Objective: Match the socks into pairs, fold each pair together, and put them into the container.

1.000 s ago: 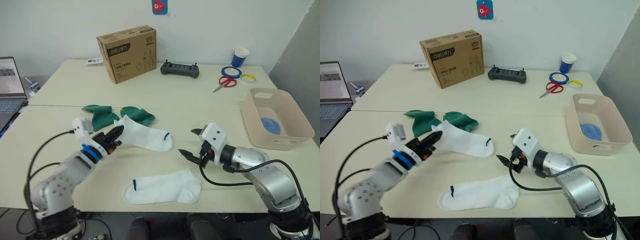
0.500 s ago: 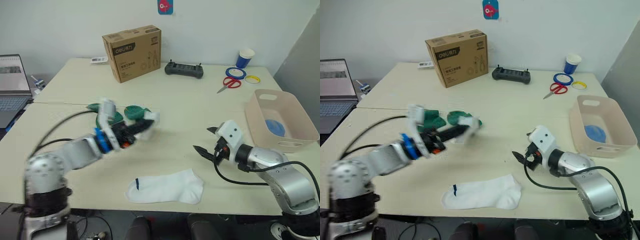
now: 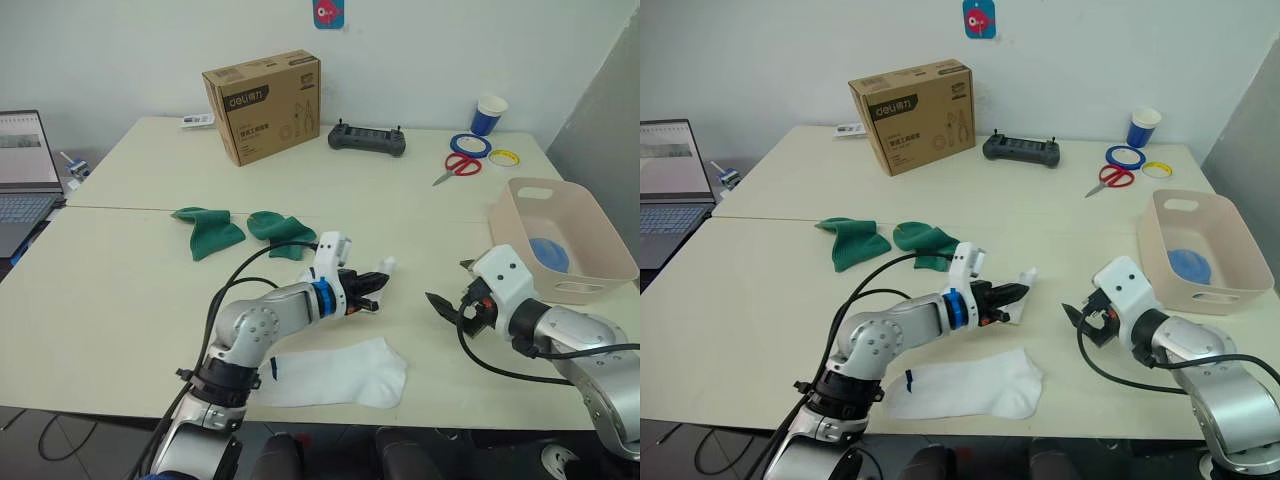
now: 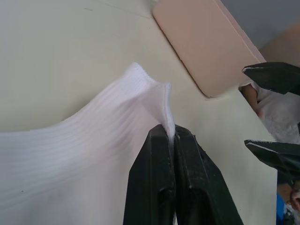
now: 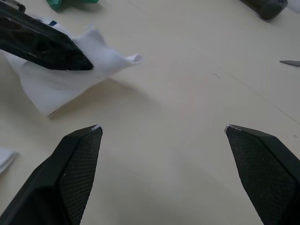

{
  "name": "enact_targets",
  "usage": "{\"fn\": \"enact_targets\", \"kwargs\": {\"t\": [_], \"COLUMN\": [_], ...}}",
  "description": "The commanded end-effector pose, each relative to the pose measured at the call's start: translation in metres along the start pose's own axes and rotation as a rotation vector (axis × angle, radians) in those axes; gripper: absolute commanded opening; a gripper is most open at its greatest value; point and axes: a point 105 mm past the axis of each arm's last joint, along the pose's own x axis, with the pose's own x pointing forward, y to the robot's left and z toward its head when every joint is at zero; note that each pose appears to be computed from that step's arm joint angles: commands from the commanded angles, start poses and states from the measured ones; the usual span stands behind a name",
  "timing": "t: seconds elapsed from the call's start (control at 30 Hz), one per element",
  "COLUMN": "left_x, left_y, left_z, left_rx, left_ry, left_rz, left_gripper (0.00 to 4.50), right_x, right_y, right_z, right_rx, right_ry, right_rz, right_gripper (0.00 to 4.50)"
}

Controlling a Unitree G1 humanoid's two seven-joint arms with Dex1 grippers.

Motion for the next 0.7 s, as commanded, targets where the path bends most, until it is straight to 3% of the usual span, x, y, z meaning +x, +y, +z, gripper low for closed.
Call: {"fn": "enact_targets", "kwargs": {"t": [0.03, 0.2, 0.4, 0.53, 0.6, 0.7], "left_x": [0.001, -0.023, -0.080, -0.114, -0.130, -0.136], "left_y": [-0.019, -0.020, 0.018, 0.058, 0.079, 0.090], "left_z": [0.015, 0.032, 0.059, 0.071, 0.067, 0.055], "left_rx": [0.062, 0.176, 0.332, 0.380, 0.363, 0.297], "left_ry": [-0.040, -0.053, -0.104, -0.125, -0.081, -0.007], "left_rz": [-0.099, -0.126, 0.042, 0.189, 0.229, 0.205], "left_gripper": [1.03, 2.66, 4.47, 4.47, 4.47, 4.47], "right_x": [-0.008, -0.008, -0.008, -0.007, -0.006, -0.003], "right_y": [-0.003, -0.002, 0.005, 0.014, 0.019, 0.025], "right_z": [0.011, 0.011, 0.015, 0.011, 0.008, 0.002], "right_rx": [-0.030, -0.034, -0.029, -0.008, 0.008, 0.020], "right_ry": [-0.030, -0.027, -0.059, -0.062, -0.059, -0.051], "right_rz": [-0.030, -0.029, -0.003, 0.023, 0.035, 0.045], "right_gripper": [4.50, 4.50, 4.50, 4.50, 4.50, 4.50]}}
